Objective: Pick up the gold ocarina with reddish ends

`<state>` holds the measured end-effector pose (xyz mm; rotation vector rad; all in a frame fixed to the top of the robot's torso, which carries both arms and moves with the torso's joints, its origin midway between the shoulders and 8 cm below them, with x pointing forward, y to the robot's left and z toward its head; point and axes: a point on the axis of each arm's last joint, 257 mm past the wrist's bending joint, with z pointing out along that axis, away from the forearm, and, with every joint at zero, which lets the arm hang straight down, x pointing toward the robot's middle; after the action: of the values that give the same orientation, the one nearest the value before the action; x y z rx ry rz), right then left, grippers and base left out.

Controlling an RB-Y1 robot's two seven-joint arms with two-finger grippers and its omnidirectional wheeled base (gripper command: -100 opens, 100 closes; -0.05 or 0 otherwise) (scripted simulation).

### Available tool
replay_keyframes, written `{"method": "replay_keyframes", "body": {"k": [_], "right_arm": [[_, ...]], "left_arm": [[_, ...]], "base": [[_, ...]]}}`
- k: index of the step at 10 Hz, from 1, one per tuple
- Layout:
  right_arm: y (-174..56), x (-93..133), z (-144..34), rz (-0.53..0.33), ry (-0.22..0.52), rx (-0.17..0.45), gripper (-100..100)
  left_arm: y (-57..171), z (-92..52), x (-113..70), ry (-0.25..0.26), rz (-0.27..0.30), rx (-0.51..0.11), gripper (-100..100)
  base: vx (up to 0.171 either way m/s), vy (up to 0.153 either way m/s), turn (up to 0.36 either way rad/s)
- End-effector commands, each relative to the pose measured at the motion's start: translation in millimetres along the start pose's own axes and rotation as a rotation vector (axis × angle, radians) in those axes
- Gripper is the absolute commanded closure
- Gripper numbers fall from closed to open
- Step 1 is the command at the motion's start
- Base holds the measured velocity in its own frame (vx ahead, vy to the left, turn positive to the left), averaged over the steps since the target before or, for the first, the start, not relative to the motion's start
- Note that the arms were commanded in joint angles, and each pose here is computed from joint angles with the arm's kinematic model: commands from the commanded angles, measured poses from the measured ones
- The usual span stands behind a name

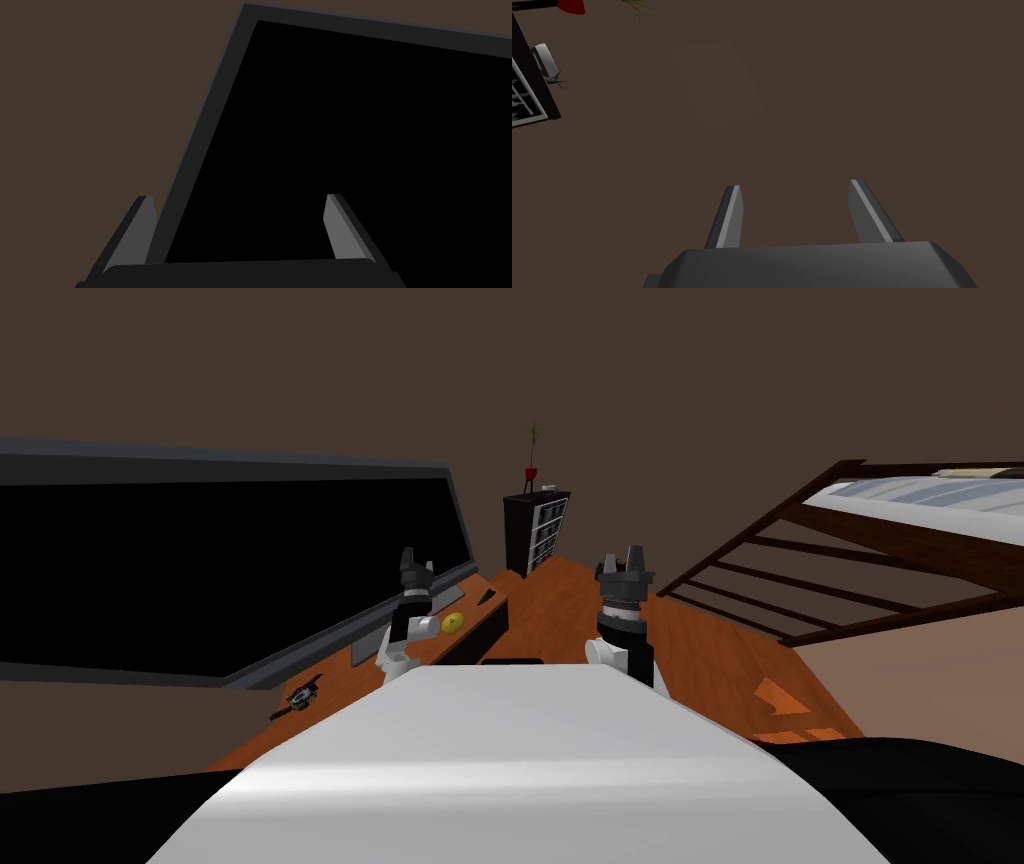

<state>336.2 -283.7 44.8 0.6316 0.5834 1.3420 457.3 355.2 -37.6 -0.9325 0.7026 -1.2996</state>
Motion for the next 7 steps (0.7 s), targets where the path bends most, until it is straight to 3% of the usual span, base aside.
{"method": "replay_keyframes", "body": {"k": [1,7], "right_arm": [[0,0,0.0,0.0,0.0,0.0,0],[0,0,0.0,0.0,0.0,0.0,0]], "left_arm": [[7,0.5,-4.3,-0.008,-0.012,-0.033,-100],[67,12.1,-23.4,-0.058,-0.087,-0.201,-100]], "base": [[0.008,-0.022,-0.03],[0.015,-0.03,-0.047]]}}
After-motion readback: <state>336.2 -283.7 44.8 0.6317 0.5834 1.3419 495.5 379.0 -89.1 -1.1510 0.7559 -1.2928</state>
